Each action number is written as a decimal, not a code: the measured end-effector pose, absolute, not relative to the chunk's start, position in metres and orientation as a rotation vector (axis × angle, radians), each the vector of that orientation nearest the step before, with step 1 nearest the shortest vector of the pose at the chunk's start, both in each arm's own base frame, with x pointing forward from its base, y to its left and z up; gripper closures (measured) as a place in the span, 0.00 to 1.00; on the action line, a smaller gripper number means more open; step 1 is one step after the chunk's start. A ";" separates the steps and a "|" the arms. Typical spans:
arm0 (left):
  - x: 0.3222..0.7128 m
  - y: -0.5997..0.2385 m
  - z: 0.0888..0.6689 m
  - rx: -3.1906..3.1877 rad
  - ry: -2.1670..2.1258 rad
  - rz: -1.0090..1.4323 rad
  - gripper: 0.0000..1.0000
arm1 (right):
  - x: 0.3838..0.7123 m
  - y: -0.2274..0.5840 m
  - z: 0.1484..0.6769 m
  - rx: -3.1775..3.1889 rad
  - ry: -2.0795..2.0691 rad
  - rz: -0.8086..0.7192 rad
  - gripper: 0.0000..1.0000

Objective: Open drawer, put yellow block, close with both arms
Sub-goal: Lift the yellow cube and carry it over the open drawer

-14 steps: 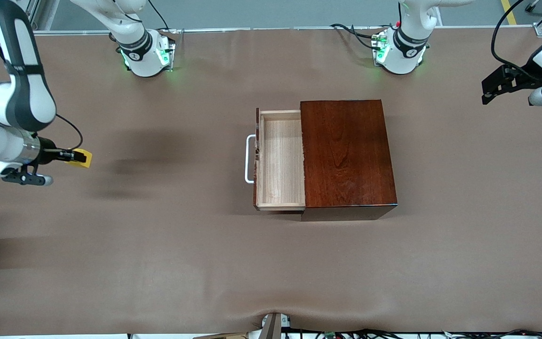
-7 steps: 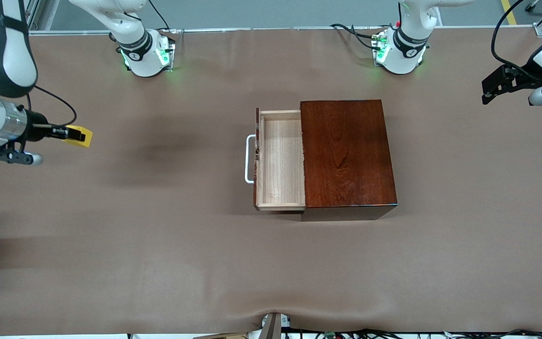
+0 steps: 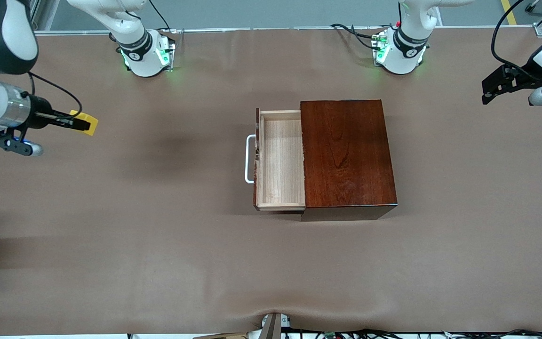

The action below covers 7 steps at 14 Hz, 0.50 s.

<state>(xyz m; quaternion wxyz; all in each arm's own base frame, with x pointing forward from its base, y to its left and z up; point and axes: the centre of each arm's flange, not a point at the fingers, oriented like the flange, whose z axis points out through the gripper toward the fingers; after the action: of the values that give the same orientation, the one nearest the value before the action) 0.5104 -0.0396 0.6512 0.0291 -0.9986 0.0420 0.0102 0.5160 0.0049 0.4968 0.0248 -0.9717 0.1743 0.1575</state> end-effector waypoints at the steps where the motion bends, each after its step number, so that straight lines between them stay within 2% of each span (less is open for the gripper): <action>1: 0.510 -0.040 0.651 -3.080 0.130 0.031 0.00 | 0.517 0.021 0.501 -3.013 0.558 0.479 0.44; 7: 0.510 -0.040 0.651 -3.080 0.130 0.032 0.00 | 0.516 0.084 0.515 -2.986 0.651 0.448 0.44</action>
<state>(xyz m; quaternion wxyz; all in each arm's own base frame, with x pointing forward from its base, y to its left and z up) 0.5104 -0.0396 0.6512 0.0291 -0.9986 0.0420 0.0102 0.5165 0.0842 0.5145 0.0266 -0.9663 0.2108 0.1450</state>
